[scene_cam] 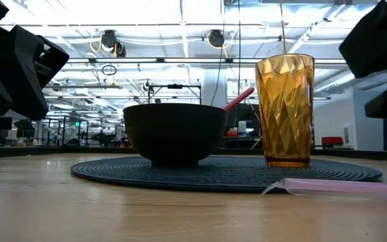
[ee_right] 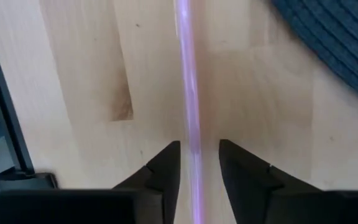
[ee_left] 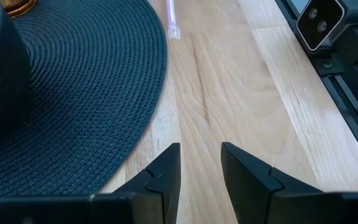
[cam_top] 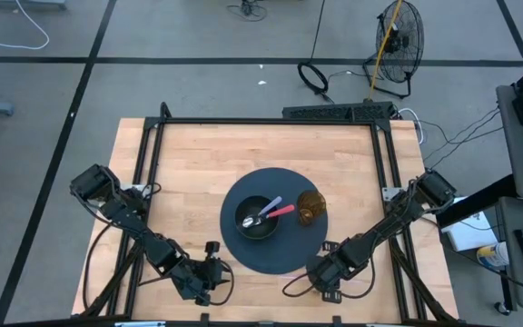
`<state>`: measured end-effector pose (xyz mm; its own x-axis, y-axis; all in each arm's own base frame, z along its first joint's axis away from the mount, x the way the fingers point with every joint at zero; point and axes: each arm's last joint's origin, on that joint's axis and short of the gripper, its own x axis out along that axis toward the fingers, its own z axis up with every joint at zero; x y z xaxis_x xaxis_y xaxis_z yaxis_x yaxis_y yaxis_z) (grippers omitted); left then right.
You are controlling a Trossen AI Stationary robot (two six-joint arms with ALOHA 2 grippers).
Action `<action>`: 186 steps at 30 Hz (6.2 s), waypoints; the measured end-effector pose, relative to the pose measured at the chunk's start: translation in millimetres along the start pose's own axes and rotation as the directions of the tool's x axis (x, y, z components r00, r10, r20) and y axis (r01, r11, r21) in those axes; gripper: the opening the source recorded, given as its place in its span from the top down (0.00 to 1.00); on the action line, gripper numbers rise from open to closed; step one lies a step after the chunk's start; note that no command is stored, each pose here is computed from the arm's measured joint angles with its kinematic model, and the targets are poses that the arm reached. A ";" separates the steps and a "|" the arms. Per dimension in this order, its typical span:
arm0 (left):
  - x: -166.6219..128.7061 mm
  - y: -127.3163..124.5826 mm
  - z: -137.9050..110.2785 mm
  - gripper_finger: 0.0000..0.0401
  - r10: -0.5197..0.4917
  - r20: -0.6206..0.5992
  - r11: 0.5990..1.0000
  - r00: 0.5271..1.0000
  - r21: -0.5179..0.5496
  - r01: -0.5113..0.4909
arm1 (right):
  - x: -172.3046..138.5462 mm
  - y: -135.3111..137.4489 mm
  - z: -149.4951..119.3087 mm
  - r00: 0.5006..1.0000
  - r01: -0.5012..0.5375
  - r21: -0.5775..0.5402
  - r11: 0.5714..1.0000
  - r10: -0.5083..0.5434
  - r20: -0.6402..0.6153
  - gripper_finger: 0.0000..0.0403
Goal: Pick & Place Utensil
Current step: Put the pink straw into the brown cup
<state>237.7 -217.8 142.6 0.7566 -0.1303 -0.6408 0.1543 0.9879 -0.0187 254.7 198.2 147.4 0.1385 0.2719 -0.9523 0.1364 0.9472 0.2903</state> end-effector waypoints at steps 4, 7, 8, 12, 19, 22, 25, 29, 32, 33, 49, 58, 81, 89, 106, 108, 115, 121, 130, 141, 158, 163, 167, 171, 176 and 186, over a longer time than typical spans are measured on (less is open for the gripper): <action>0.0 0.0 0.0 0.70 0.000 0.000 1.000 1.000 0.000 0.000 | -3.2 -0.4 5.7 1.000 -0.012 -0.005 1.000 0.012 0.020 0.71; 0.0 0.0 0.0 0.70 0.000 0.000 1.000 1.000 0.000 0.000 | -5.2 0.5 13.6 0.997 -0.047 -0.032 0.998 0.049 0.066 0.71; 0.0 0.0 0.0 0.70 0.000 0.000 1.000 1.000 0.000 0.000 | -5.7 0.6 16.4 0.995 -0.060 -0.040 0.997 0.064 0.082 0.71; 0.0 0.0 0.0 0.70 0.000 0.000 1.000 1.000 0.003 0.000 | -8.2 -1.9 28.6 0.983 -0.082 -0.073 0.994 0.093 0.156 0.73; 0.0 0.1 -0.2 0.70 0.000 -0.002 1.000 1.000 0.004 0.000 | -11.8 -3.4 44.1 0.965 -0.104 -0.134 0.986 0.132 0.227 0.77; 0.2 0.5 0.1 0.70 0.001 -0.001 1.000 1.000 0.015 -0.001 | -10.9 1.6 52.2 0.963 -0.094 -0.186 0.978 0.137 0.232 0.77; 0.3 0.5 0.2 0.70 0.001 -0.001 1.000 1.000 0.017 -0.001 | -7.8 8.3 60.6 0.964 -0.076 -0.239 0.968 0.133 0.230 0.77; 0.3 0.6 0.1 0.70 0.001 -0.002 1.000 1.000 0.007 -0.001 | -0.2 7.3 65.1 0.977 -0.041 -0.241 0.970 0.089 0.192 0.77; 0.3 0.6 0.0 0.70 0.001 -0.002 1.000 1.000 0.006 -0.001 | 4.1 6.2 65.8 0.980 -0.029 -0.231 0.973 0.072 0.183 0.77; 0.3 0.6 0.0 0.70 0.002 -0.002 1.000 1.000 0.006 -0.002 | 5.1 6.3 66.2 0.980 -0.026 -0.230 0.973 0.070 0.185 0.77; 0.3 0.6 -0.1 0.70 0.002 -0.004 1.000 1.000 0.007 -0.002 | 6.0 8.8 63.7 0.971 0.053 -0.233 0.971 0.004 0.237 0.77; 0.3 0.6 -0.1 0.70 0.002 -0.004 1.000 1.000 0.007 -0.002 | 24.2 10.1 62.6 0.978 0.056 -0.252 0.966 -0.002 0.209 0.77; 0.3 0.6 -0.1 0.70 0.001 -0.003 1.000 1.000 0.006 -0.001 | 26.9 2.3 56.8 0.986 0.116 -0.255 0.960 -0.079 0.149 0.98; 0.2 0.6 -0.1 0.70 0.001 -0.003 1.000 1.000 0.009 -0.001 | 18.7 4.1 56.1 0.985 0.104 -0.259 0.960 -0.063 0.163 0.99; 0.2 0.5 -0.1 0.70 0.001 -0.003 1.000 1.000 0.011 -0.001 | -60.3 15.9 49.8 0.944 0.049 -0.380 0.924 0.082 0.320 0.99; 0.2 0.5 -0.1 0.70 0.001 -0.003 1.000 1.000 0.011 -0.001 | -76.2 16.7 49.0 0.922 0.062 -0.401 0.914 0.101 0.375 0.99; 0.2 0.5 0.0 0.70 0.001 -0.002 1.000 1.000 0.017 -0.001 | -142.9 16.4 37.9 0.798 0.115 -0.454 0.884 0.190 0.572 0.99; 0.2 0.5 0.0 0.70 0.001 -0.002 1.000 1.000 0.019 -0.001 | -191.8 10.7 25.2 0.649 0.202 -0.432 0.879 0.210 0.731 0.99; 0.2 0.4 0.0 0.70 0.001 -0.002 1.000 1.000 0.019 -0.001 | -232.7 5.6 17.6 0.450 0.315 -0.388 0.866 0.224 0.865 0.99; 0.2 0.5 0.0 0.70 0.001 -0.002 1.000 1.000 0.019 -0.001 | -260.4 -6.1 24.9 0.272 0.443 -0.329 0.834 0.225 0.936 0.99; 0.2 0.7 -0.4 0.70 0.003 -0.006 1.000 1.000 0.026 -0.003 | -254.2 -41.7 7.2 0.104 0.512 -0.189 0.838 0.158 0.982 0.99; 0.2 0.7 -0.5 0.70 0.003 -0.007 1.000 1.000 0.026 -0.003 | -240.2 -62.3 -11.4 -0.034 0.496 -0.138 0.857 0.178 0.984 0.99; 0.2 1.1 -0.3 0.70 0.017 0.000 0.999 1.000 0.037 -0.017 | -224.4 -79.0 -29.7 -0.113 0.462 -0.116 0.879 0.188 0.976 0.99; 0.1 2.6 0.8 0.70 0.076 0.032 0.995 0.997 0.056 -0.077 | -209.0 -92.8 -45.0 -0.181 0.432 -0.102 0.896 0.197 0.964 0.99; -0.5 4.7 5.6 0.70 0.183 0.116 0.978 0.976 0.076 -0.193 | -191.1 -104.8 -56.4 -0.210 0.418 -0.097 0.903 0.200 0.957 0.99; -31.3 20.4 55.3 0.70 0.239 0.372 0.933 0.897 0.168 -0.318 | -183.5 -111.9 -64.1 -0.235 0.408 -0.090 0.908 0.200 0.951 0.99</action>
<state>252.2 -198.3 204.7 0.9518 0.0874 -0.2940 0.0102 0.9490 0.3150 151.2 53.2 283.6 0.9279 -0.0364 0.3711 0.0921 0.9868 -0.1333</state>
